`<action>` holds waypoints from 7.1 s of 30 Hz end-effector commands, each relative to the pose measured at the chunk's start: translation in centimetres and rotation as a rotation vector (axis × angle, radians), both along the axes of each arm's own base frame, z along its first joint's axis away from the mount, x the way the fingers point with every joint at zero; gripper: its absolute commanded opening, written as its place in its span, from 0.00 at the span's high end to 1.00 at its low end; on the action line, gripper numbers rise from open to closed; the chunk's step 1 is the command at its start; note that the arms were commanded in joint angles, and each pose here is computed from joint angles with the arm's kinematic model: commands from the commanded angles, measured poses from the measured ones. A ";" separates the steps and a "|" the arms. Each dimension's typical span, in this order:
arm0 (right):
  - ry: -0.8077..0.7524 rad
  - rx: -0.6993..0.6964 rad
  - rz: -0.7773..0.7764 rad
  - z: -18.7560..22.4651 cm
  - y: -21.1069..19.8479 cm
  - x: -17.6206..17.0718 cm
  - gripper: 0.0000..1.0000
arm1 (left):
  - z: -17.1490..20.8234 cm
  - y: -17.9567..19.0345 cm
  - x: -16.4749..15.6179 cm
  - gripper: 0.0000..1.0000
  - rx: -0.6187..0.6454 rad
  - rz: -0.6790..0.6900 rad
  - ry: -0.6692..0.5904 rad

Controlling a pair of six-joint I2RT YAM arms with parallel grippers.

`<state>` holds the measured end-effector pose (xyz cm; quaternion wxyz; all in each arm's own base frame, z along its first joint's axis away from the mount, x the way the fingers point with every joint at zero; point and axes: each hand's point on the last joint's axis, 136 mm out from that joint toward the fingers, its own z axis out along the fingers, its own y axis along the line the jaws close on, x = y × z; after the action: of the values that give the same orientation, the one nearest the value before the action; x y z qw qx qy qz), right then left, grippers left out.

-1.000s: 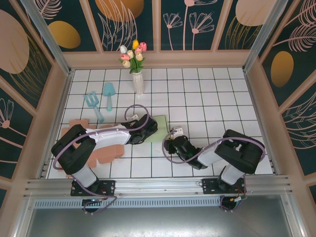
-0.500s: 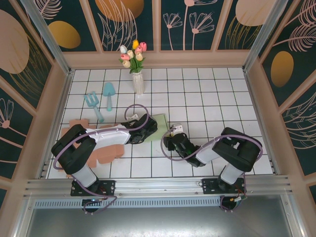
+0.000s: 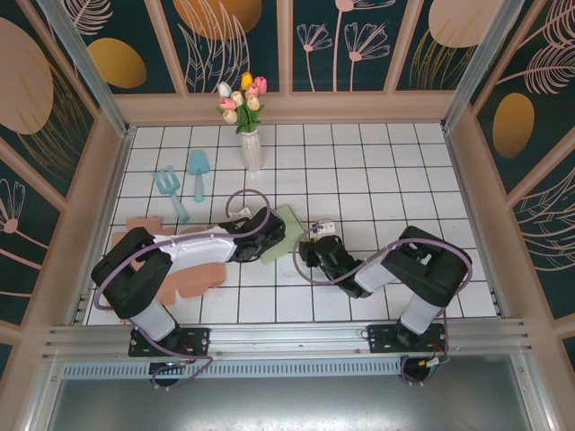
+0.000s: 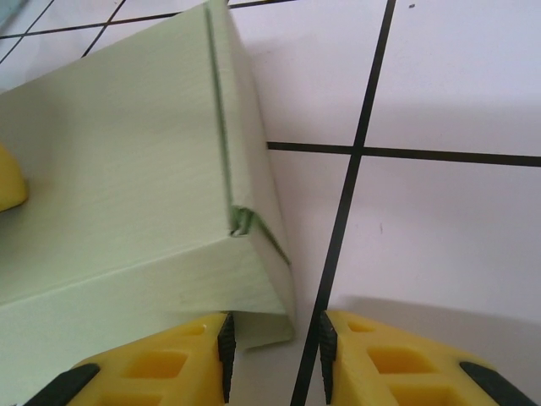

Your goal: Fold the paper box

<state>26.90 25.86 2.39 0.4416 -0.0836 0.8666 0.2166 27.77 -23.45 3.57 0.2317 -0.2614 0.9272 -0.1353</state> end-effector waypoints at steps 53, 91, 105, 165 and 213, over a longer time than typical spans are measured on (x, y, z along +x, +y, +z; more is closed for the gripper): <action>0.242 0.221 0.071 0.8 -0.5 0.5 0.83 | 0.5 -0.7 4.9 0.16 -0.138 -0.274 -0.150; 0.291 0.135 0.060 1.3 -2.7 2.0 0.95 | 1.6 0.5 5.8 0.13 -0.083 -0.271 -0.188; 0.301 0.225 0.238 1.2 2.4 -4.4 0.94 | 1.3 -3.2 1.2 0.15 -0.230 -0.361 -0.190; 0.175 -0.071 0.282 2.6 4.4 9.1 0.36 | 2.5 -1.9 0.2 0.15 -0.376 -0.165 -0.214; 0.088 0.159 -0.273 6.5 -15.6 17.8 0.41 | 2.6 -17.3 19.7 0.15 -0.285 -0.332 -0.286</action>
<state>44.80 10.97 7.89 0.4148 0.0810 0.8745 0.2378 47.75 -40.26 5.85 0.2996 -0.1150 0.8880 -0.3294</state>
